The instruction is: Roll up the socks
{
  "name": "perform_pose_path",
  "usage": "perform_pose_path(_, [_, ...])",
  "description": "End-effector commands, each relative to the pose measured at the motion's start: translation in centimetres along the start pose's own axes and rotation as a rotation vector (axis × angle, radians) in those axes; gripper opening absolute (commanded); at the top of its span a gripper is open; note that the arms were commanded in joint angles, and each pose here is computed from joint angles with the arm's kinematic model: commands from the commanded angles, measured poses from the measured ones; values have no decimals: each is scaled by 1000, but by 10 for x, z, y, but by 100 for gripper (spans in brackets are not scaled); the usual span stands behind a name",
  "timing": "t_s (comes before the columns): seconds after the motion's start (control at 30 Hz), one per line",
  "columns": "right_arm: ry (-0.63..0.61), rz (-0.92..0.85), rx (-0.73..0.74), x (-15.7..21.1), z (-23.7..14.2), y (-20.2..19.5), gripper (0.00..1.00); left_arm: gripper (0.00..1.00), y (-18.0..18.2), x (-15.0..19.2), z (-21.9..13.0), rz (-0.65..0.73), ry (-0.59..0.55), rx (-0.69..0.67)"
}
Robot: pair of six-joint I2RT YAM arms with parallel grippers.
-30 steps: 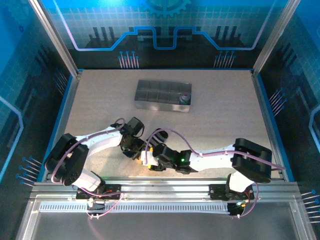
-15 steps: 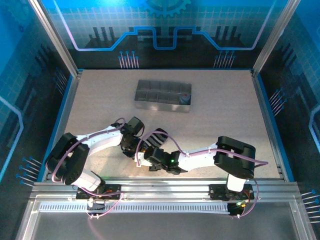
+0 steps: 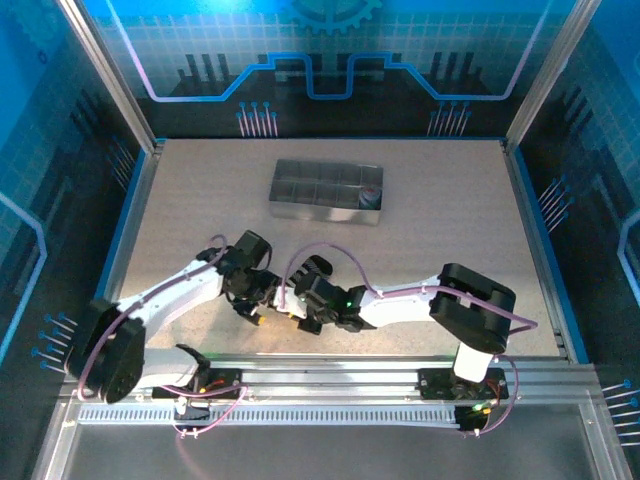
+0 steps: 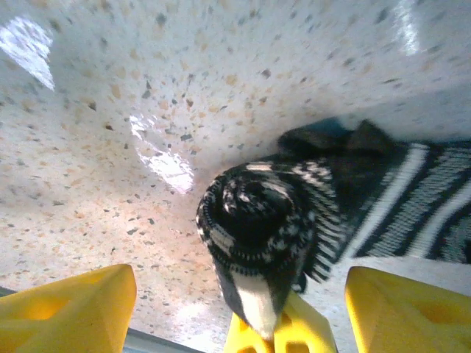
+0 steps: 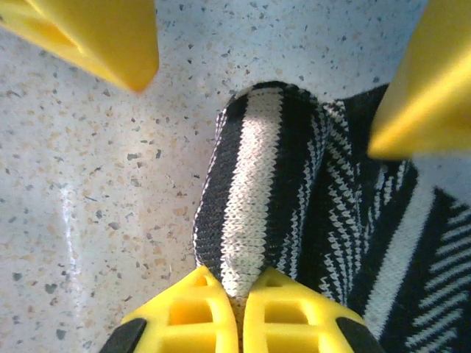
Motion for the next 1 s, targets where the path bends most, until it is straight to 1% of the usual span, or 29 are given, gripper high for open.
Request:
perform_pose_path(0.0, [212,208,-242,69,6,31,0,76,9,-8,-12,1,-27,23])
perform_pose_path(0.1, [190,310,-294,75,5,30,0,75,9,-8,-15,36,-19,65])
perform_pose_path(0.23, [184,462,-382,84,8,26,0,68,10,-3,-9,68,26,96])
perform_pose_path(0.3, [202,504,-408,88,10,24,0,64,9,0,-5,78,39,115])
perform_pose_path(0.37, [221,531,-436,89,12,22,0,63,5,4,0,91,65,144])
perform_pose_path(0.43, [228,556,-461,89,13,20,0,62,2,7,4,116,64,150])
perform_pose_path(0.57, [269,655,-475,97,17,11,0,57,-1,10,14,147,59,144])
perform_pose_path(0.7, [284,717,-495,103,19,6,0,50,7,6,24,146,46,111])
perform_pose_path(0.87, [307,801,-542,112,21,6,0,47,8,1,38,150,30,102])
perform_pose_path(0.9, [287,811,-544,105,25,-1,0,47,7,0,41,157,25,95])
perform_pose_path(0.97, [293,847,-560,108,28,-3,0,47,6,-1,48,166,19,64])
Point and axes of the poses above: each hand's point on the last joint's axis, 136 mm out from that joint toward the fingers, its own z axis out along the fingers, its own y axis along the line the jaws close on, x = y × z, the point moved 4 cm from there along -z, back along the fingers, and after that the axes turned 7 degrees about -z, right-handed, at the moved point
